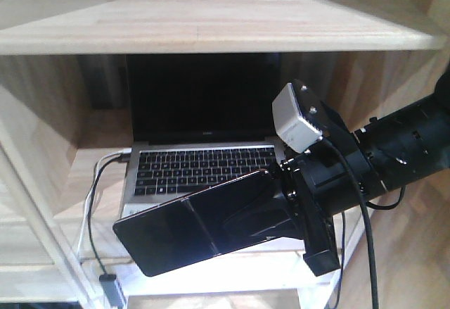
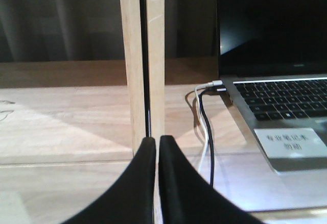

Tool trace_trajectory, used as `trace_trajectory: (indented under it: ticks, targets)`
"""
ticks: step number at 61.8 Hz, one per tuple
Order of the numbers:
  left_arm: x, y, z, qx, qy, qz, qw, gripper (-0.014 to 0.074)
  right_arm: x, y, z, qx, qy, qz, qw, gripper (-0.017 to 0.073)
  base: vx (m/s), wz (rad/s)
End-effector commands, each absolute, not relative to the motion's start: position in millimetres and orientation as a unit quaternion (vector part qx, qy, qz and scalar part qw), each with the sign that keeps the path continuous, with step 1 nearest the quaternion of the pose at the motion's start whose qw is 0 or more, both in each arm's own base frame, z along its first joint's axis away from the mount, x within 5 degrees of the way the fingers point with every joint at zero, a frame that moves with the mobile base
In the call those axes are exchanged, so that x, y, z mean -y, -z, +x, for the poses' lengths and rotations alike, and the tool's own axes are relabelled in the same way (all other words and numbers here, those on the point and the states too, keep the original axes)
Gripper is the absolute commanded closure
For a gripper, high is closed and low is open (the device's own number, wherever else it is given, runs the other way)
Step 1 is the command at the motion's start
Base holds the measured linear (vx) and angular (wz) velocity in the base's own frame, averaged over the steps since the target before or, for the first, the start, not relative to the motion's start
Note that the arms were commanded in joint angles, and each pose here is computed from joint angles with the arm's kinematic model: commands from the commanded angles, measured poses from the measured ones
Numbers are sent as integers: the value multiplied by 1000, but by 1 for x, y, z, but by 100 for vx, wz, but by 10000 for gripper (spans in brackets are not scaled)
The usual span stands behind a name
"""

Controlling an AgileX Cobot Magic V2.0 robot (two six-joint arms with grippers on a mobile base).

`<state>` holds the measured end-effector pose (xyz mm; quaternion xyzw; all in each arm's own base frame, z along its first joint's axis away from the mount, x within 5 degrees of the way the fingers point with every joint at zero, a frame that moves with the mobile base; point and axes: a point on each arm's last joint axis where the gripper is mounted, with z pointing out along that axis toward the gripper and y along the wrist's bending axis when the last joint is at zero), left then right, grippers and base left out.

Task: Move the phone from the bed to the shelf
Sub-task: 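Drive up to the shelf above the grey laptop, phone in right gripper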

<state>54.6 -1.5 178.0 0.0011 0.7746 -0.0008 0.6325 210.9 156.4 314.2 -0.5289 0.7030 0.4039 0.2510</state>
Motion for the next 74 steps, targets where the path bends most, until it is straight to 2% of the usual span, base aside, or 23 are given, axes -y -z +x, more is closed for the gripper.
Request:
trace_trajectory:
  ticks: [1, 74]
  targets:
    - [1, -184, 55, -750, 3, -6, 661, 593, -158, -336, 200, -667, -448, -533, 265, 561, 12, -1]
    - [1, -184, 55, -750, 3, -6, 661, 593, -158, -336, 200, -667, -448, -533, 265, 561, 4, 1]
